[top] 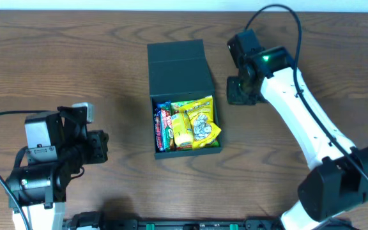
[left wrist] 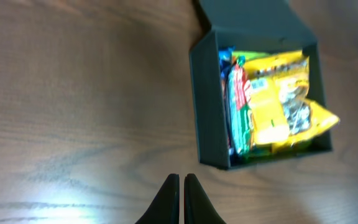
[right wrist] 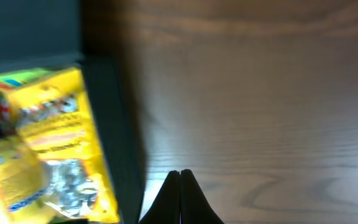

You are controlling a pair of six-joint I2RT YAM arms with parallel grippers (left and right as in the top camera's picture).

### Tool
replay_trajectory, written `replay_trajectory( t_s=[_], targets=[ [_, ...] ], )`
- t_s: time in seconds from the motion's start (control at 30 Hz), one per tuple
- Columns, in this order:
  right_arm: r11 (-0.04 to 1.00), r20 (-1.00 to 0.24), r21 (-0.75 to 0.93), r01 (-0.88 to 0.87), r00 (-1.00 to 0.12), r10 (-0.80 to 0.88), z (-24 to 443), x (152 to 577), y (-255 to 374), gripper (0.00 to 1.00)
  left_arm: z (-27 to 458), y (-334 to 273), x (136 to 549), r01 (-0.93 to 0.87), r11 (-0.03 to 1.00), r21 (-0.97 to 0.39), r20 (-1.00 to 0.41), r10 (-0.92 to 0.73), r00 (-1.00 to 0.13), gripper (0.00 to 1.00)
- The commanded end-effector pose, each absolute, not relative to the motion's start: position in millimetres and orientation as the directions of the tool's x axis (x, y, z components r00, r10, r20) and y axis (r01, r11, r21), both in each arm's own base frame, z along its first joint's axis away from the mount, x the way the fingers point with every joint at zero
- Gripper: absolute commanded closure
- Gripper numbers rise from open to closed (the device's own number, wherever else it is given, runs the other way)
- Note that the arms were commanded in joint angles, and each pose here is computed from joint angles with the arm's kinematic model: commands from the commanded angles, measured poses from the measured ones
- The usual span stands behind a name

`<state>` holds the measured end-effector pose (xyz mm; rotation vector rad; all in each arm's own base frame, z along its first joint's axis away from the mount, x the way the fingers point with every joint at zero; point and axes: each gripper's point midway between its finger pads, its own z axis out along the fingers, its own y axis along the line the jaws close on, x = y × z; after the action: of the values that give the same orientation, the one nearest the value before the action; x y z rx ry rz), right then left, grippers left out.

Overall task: Pack container
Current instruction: 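Move the right gripper to the box lid's right edge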

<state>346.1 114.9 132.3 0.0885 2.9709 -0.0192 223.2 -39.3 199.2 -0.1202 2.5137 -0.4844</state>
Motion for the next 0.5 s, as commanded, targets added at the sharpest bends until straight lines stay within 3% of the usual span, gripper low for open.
replay_trajectory(
  t_s=[0.0,0.27,0.47],
  targets=[
    [0.996,-0.082,0.083,0.031,-0.996,0.037,104,329,121,0.99,205,-39,231,-0.037,0.911,-0.411,-0.518,-0.267,-0.812,0.94],
    [0.967,0.050,0.253,0.044,-0.998,0.032,45,290,143,0.99,187,-39,237,-0.094,0.895,-0.435,-0.450,-0.307,-0.839,0.94],
    [0.930,0.122,0.365,0.043,-0.993,-0.002,29,265,163,0.99,177,-39,240,-0.112,0.894,-0.434,-0.412,-0.308,-0.857,0.94]
  ],
)
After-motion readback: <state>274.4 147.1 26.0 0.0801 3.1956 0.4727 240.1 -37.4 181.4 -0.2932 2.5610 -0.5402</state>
